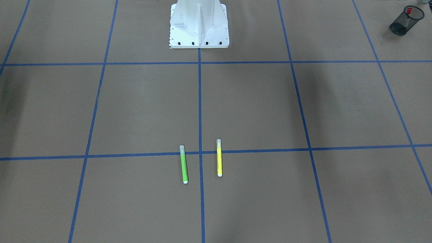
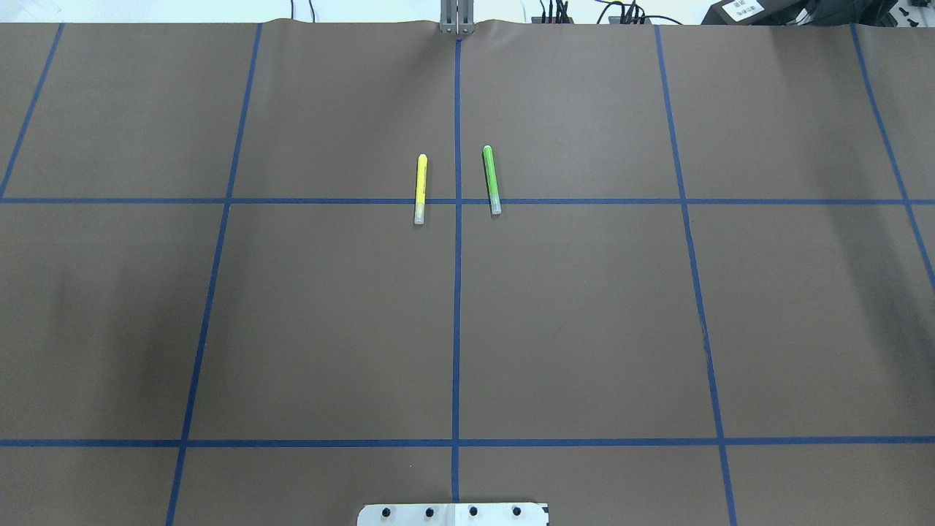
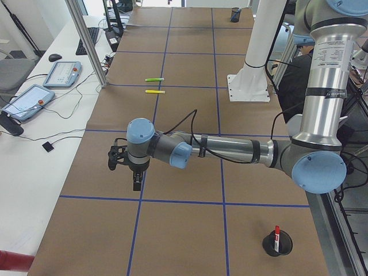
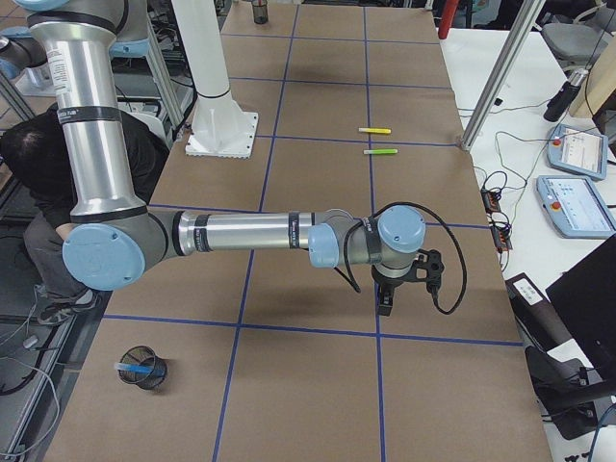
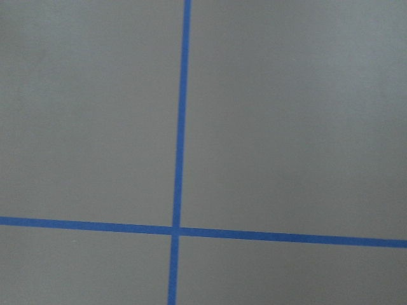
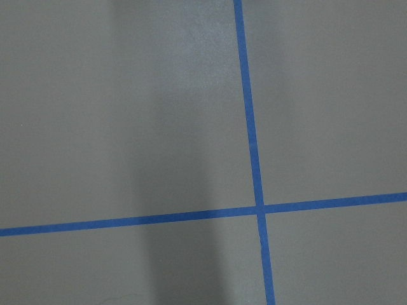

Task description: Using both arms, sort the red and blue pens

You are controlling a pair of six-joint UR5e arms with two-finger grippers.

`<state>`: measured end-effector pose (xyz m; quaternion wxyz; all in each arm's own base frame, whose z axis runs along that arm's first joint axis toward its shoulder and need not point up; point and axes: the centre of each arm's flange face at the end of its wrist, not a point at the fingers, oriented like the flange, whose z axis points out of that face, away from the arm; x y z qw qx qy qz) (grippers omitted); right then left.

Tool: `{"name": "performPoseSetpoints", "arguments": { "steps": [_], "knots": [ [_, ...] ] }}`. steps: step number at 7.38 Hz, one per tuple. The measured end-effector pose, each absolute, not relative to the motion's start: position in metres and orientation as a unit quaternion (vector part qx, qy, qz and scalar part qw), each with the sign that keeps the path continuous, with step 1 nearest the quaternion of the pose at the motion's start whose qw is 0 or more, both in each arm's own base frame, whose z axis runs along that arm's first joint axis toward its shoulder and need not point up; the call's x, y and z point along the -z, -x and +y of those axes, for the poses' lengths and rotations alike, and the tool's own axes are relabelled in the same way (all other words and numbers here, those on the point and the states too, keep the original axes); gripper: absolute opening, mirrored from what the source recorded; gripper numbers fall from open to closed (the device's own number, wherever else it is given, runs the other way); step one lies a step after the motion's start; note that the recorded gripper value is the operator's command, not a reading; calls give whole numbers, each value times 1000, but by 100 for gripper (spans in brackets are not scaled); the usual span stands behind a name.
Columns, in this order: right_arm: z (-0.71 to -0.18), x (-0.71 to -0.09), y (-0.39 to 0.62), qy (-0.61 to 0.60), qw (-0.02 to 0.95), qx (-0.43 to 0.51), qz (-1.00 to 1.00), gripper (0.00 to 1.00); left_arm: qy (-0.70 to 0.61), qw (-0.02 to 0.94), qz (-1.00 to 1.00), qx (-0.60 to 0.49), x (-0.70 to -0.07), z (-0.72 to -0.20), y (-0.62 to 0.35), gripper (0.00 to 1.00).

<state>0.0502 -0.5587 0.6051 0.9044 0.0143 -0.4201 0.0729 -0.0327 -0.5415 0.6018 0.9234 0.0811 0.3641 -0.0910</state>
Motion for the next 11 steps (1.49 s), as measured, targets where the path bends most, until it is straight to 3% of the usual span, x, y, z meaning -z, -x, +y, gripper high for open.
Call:
{"name": "performPoseSetpoints", "arguments": {
  "steps": [11],
  "knots": [
    [-526,-645,-53,12,912,-84,-401,100,-66,936,344,28,-628,-508,30,100]
  ]
}}
